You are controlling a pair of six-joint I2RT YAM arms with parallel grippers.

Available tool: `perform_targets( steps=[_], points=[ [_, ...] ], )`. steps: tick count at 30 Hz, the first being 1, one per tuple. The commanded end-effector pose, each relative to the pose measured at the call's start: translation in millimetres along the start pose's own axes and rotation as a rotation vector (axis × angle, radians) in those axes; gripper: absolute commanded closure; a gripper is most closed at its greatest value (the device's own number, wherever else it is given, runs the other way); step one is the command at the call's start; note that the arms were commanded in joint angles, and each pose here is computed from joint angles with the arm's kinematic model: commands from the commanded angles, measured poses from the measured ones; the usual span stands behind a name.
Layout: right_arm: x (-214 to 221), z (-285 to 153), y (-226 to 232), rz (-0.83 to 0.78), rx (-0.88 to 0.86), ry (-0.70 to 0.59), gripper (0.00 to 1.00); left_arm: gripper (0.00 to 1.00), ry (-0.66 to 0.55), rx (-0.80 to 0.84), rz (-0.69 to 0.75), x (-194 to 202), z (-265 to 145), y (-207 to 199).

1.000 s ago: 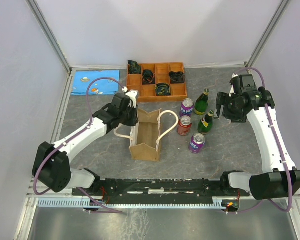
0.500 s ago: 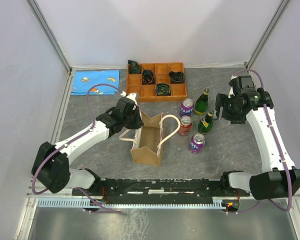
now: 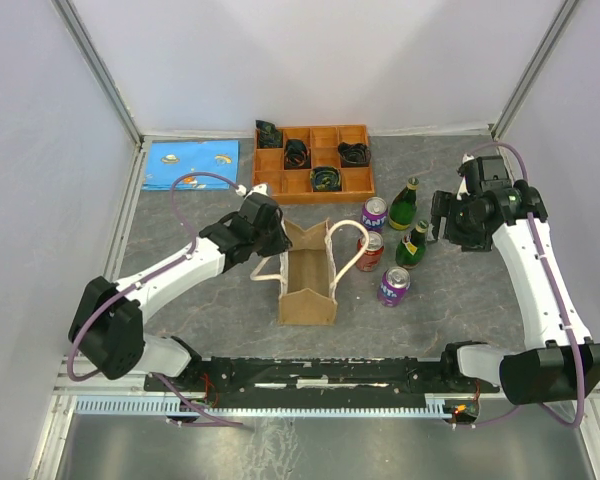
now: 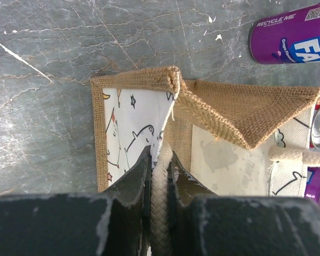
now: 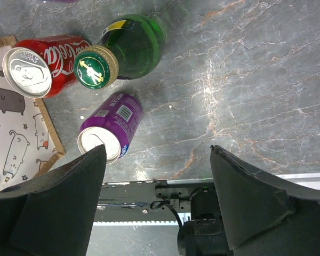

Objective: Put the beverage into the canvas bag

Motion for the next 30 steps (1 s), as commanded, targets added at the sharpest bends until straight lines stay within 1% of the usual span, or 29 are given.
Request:
perform_targets(
  steps=[1,6,14,16,17,18,19,20,21,22,24,26,28,30],
  points=[
    [-7.0,-5.5,1.7,-0.002,-0.01,-0.06,0.13,0.97,-0.04,-0.003,-0.099,-9.3,3.0,-16.9],
    [-2.5,-4.4,0.6,0.001,-0.006,-0.055,0.13,0.97,-0.039,0.0,-0.098,-7.6,4.1,-24.6],
    [-1.0,-2.6,0.1,0.007,-0.004,-0.057,0.13,0.97,-0.02,0.023,-0.084,0.5,-1.3,-25.1],
    [-3.1,-2.8,1.0,0.007,-0.008,-0.062,0.13,0.95,-0.018,0.049,-0.059,1.4,-2.9,-27.6],
    [-4.4,-2.8,1.8,0.007,-0.012,-0.065,0.13,0.89,-0.016,0.069,-0.045,1.4,-4.0,-30.3],
    [-5.7,-2.9,2.6,0.006,-0.017,-0.069,0.13,0.77,-0.015,0.093,-0.028,1.5,-4.9,-33.3],
    [-7.9,-3.6,3.9,0.006,-0.024,-0.078,0.12,0.61,-0.017,0.115,-0.006,0.8,-6.2,-36.0],
    [-10.1,-3.3,5.2,0.007,-0.032,-0.089,0.12,0.49,-0.025,0.133,0.017,-0.6,-7.3,-38.2],
    [-12.2,-4.1,6.2,0.007,-0.037,-0.101,0.12,0.38,-0.037,0.143,0.039,-2.4,-7.9,-38.8],
    [-14.2,-4.2,6.6,0.008,-0.041,-0.111,0.12,0.31,-0.05,0.144,0.059,-4.1,-8.0,-37.7],
    [-17.4,-5.1,7.4,0.008,-0.045,-0.131,0.12,0.24,-0.078,0.147,0.1,-7.8,-8.5,-35.9],
    [-19.5,-5.4,7.1,0.008,-0.044,-0.14,0.12,0.22,-0.107,0.157,0.13,-13.2,-11.5,-37.2],
    [-21.6,-6.2,7.1,0.005,-0.042,-0.146,0.12,0.16,-0.136,0.17,0.151,-19.7,-15.5,-41.0],
    [-23.7,-6.1,7.0,0.003,-0.039,-0.147,0.12,0.14,-0.155,0.179,0.175,-24.8,-18.6,-44.3]
  ],
)
Point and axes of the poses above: each gripper's point midway between its finger pads, its own z axis out along the fingers, its own y axis along the line the jaws close on, x = y × z, the point moved 2 cm from there along -z, back along the fingers, and after that the axes turned 7 degrees about -z, right-handed, at the moved point
